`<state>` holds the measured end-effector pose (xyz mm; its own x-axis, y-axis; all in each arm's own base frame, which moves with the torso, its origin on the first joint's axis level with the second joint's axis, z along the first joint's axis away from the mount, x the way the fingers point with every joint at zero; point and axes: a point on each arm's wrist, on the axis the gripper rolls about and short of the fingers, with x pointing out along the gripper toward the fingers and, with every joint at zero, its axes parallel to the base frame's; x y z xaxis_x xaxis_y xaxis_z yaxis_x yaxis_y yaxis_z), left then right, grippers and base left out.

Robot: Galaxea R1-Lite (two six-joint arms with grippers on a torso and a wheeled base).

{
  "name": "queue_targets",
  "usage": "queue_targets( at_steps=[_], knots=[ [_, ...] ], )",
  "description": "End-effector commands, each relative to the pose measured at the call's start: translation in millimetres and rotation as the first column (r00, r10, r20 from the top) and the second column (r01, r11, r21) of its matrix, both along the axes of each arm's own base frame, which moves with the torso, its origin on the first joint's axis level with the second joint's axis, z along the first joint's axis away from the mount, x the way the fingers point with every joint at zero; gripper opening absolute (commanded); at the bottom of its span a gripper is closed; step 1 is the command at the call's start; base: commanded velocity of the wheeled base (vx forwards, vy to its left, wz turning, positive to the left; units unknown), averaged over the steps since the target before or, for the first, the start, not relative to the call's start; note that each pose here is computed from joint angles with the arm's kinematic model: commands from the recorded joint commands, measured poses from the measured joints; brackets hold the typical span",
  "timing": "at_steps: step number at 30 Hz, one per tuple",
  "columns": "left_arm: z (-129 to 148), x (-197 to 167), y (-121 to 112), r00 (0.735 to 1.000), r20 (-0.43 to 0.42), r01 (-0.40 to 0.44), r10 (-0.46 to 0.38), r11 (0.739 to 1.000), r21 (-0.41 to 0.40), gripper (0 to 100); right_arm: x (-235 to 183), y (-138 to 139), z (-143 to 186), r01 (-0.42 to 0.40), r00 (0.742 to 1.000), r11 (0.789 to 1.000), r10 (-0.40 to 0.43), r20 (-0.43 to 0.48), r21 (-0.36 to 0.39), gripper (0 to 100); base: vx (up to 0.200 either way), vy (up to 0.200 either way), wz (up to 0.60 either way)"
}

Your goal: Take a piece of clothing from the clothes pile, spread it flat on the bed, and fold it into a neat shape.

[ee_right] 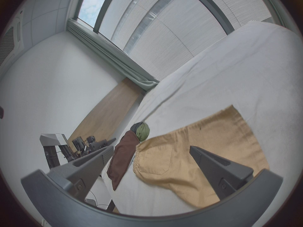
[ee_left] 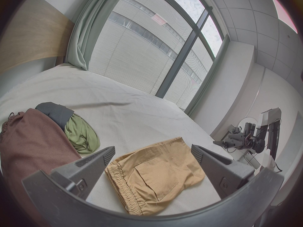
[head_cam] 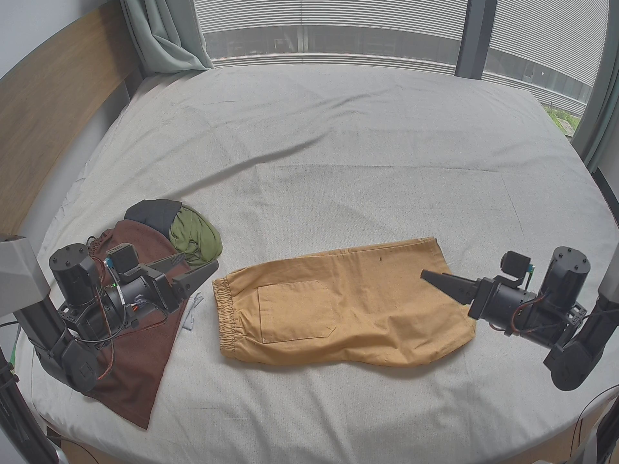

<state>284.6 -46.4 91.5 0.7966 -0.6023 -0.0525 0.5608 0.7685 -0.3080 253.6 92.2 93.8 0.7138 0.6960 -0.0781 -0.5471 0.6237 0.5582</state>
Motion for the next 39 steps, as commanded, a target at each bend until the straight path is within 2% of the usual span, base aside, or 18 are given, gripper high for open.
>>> queue_targets(
  at_steps=[1,9,22,32,39],
  knots=[
    [-1.9,-2.2,0.2,1.000,-0.015,0.002,-0.002,1.000,-0.003,100,-6.4,-16.6,24.1,0.028,0.996,0.999,-0.030,0.083,0.028,100,0.000,0.000,0.00],
    [-4.8,0.8,-0.2,1.000,-0.018,0.004,-0.004,1.000,0.001,100,-5.4,-15.5,23.0,0.025,0.996,0.999,-0.026,0.085,0.023,100,0.000,0.000,0.00],
    [-20.7,4.4,-0.7,0.996,-0.087,0.001,-0.002,1.000,-0.011,100,-3.0,-13.6,19.1,0.020,0.997,1.000,-0.021,0.073,0.018,100,0.000,0.000,0.00],
    [-56.8,13.0,-0.8,0.977,-0.212,-0.006,0.004,1.000,-0.010,100,-3.1,-13.2,14.5,0.021,0.998,1.000,-0.021,0.054,0.012,100,0.000,0.000,0.00],
    [-73.6,15.2,-1.1,0.963,-0.268,-0.008,0.006,1.000,-0.009,100,-1.2,-12.3,9.2,0.019,0.999,1.000,-0.019,0.036,0.005,100,0.000,0.000,0.00]
  ],
)
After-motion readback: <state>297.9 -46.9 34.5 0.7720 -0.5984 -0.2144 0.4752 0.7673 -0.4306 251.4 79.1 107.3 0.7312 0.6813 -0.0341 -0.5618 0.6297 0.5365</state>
